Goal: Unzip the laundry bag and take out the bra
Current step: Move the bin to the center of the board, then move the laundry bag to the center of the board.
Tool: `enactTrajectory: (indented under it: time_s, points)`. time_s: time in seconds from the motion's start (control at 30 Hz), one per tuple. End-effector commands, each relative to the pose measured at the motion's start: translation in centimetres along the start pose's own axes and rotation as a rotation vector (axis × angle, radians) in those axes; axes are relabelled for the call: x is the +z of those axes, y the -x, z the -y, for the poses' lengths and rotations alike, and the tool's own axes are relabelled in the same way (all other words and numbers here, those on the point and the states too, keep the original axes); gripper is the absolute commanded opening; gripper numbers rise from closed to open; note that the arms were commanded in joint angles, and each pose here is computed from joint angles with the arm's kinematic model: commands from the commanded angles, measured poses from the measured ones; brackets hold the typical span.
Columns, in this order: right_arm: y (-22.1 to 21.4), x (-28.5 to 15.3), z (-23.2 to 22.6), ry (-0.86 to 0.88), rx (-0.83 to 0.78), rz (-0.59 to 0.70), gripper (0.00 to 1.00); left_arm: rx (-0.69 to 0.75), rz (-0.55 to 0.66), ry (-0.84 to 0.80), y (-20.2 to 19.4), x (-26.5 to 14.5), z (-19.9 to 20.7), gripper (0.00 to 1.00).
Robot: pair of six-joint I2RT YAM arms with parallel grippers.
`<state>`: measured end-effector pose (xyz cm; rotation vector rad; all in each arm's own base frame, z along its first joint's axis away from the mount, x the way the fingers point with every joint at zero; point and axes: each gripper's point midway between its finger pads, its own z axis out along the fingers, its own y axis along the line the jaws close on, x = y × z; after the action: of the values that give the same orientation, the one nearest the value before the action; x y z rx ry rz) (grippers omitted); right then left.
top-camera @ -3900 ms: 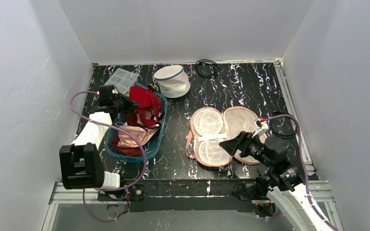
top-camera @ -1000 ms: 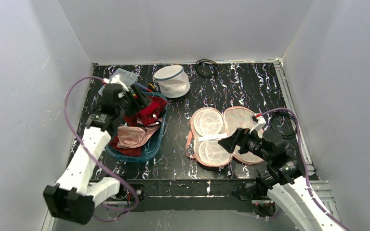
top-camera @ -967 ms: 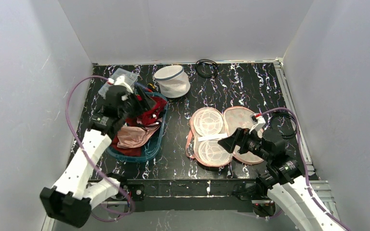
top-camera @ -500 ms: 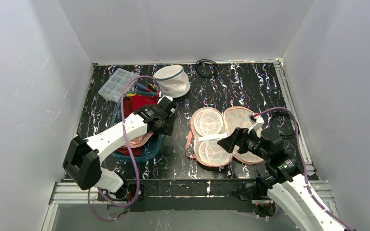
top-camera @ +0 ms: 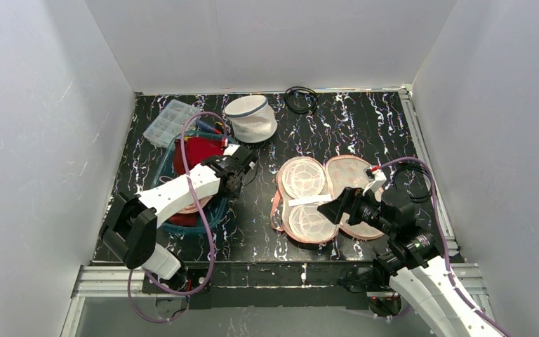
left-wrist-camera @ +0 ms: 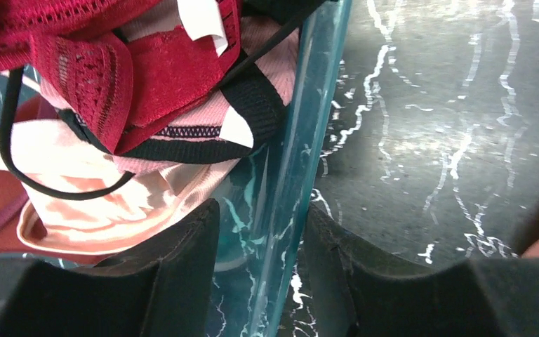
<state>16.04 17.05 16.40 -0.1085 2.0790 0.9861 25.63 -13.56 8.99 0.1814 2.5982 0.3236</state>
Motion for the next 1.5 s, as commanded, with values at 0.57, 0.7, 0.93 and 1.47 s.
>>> enactTrajectory:
  time_s: [0.57,0.7,0.93,1.47]
  points:
    - [1.7,-0.2,3.5,-0.229,0.038,0.072,0.99,-0.233,0.092,-0.377,-0.4,-8.2,2.7,0.62]
    - [1.2,0.2,3.7,-0.224,0.043,0.056,0.99,-0.289,0.113,-0.592,-0.5,-11.3,7.9,0.65]
    - [0.4,0.3,3.6,-0.201,0.078,0.05,0.98,-0.489,0.015,-0.761,-3.0,-9.5,16.3,0.68]
    - [-1.4,0.2,3.5,-0.165,0.161,0.031,0.97,-0.58,-0.082,-0.56,-4.5,-2.2,19.9,0.5]
